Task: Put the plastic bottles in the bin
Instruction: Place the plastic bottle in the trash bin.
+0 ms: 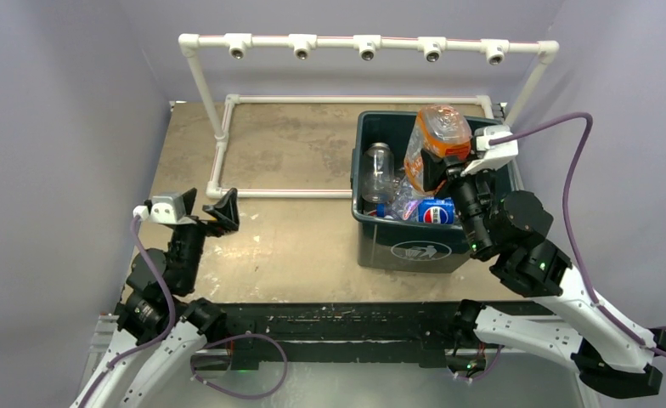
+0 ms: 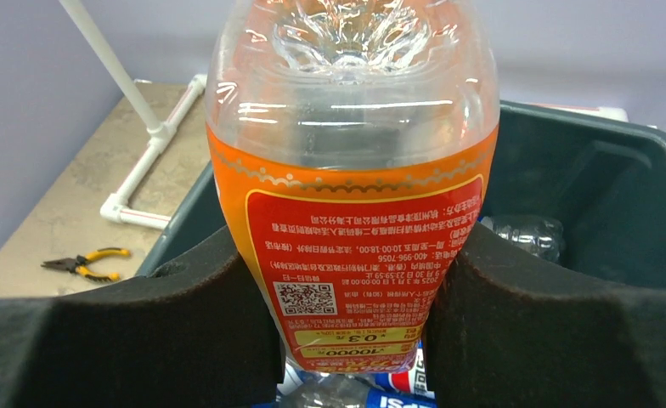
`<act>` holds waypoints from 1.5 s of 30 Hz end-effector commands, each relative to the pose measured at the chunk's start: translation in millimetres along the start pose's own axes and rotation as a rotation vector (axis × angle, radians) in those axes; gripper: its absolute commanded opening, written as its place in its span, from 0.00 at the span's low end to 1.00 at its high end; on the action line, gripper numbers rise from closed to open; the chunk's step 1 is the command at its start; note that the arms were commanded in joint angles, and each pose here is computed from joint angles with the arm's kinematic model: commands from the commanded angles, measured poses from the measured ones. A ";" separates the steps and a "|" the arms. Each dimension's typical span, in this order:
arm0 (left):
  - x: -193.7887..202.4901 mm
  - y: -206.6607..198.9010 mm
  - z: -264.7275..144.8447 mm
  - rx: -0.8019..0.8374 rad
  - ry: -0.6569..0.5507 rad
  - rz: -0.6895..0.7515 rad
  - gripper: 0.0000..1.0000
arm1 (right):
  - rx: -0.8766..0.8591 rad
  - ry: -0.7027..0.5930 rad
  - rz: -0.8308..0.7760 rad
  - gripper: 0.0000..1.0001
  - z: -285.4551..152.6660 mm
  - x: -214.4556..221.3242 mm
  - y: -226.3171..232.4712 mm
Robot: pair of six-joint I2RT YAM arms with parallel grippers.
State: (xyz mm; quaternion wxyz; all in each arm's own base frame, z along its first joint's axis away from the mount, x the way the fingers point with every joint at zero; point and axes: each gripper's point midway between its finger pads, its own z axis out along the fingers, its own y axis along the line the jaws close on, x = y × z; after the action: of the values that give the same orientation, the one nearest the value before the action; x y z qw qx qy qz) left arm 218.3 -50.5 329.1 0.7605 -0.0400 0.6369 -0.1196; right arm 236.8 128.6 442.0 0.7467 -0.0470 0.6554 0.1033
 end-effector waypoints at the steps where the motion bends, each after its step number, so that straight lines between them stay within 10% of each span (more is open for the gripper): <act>1: -1.5 -6.0 5.2 0.024 0.012 0.031 0.87 | 0.019 0.012 0.011 0.19 -1.8 2.2 -3.8; 11: -27.6 -47.6 22.2 0.155 -0.044 -0.191 0.89 | -0.055 0.003 0.124 0.20 -2.7 9.8 13.6; 24: -147.5 -205.2 -44.7 1.149 -0.169 -0.526 0.98 | -0.801 -0.381 0.581 0.19 -89.9 -130.5 93.1; 32: -168.9 -188.9 -58.8 1.250 -0.393 -0.815 0.95 | -0.942 -0.643 0.833 0.18 -119.0 -137.8 86.7; 45: -148.7 -248.7 -52.0 1.456 -0.055 -0.796 0.91 | -0.984 -0.709 0.951 0.16 -107.6 -143.3 98.1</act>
State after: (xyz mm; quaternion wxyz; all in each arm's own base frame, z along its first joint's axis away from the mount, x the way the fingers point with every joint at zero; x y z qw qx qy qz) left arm 136.6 -241.4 505.5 0.5465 0.1844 0.3315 -0.7466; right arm 114.5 221.3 548.3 0.6748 -0.0801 0.2892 0.6743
